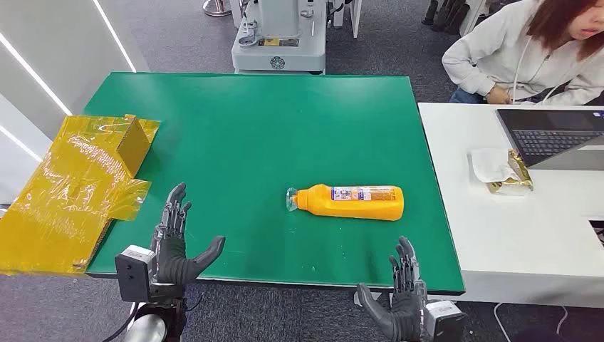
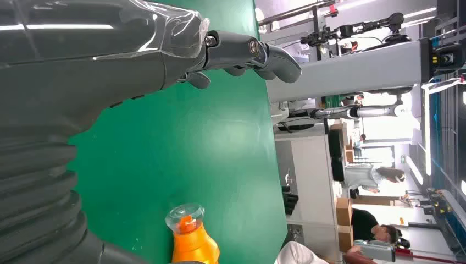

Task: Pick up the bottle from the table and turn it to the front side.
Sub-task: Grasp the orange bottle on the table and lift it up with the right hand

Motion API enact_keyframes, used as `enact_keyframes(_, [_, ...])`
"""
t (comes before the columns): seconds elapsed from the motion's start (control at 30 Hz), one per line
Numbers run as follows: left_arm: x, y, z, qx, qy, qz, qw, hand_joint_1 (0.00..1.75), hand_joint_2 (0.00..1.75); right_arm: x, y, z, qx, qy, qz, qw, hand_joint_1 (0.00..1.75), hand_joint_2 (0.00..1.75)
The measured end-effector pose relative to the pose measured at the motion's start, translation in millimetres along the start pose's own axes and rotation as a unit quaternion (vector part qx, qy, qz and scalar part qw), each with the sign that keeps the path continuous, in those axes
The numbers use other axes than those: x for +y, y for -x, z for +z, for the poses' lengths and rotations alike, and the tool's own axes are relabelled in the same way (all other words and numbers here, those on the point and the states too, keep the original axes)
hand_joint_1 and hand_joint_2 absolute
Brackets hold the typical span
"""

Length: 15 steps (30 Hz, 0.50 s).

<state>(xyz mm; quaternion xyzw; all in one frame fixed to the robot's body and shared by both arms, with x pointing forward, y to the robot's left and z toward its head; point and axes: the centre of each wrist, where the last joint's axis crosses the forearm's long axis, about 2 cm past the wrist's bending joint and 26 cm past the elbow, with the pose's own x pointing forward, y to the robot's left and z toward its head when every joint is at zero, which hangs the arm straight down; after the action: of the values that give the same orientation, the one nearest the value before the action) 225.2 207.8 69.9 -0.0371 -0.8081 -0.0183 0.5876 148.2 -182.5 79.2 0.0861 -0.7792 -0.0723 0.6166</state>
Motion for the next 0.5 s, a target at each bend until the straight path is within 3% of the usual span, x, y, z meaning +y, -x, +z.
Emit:
enact_keyframes(0.33, [-1.1,-0.1,0.2,0.0,0.002,0.001,1.0,0.0,1.75,-0.4,1.0,-0.5,-0.004,-0.003,0.004,1.0,0.0,1.75])
enact_keyframes(0.5, [-5.8,-1.3,-2.5,-0.003,0.003,0.004,1.0,0.0,1.75,-4.0,-3.1,-5.6,-0.031,-0.017,0.048,0.998,0.0,1.75])
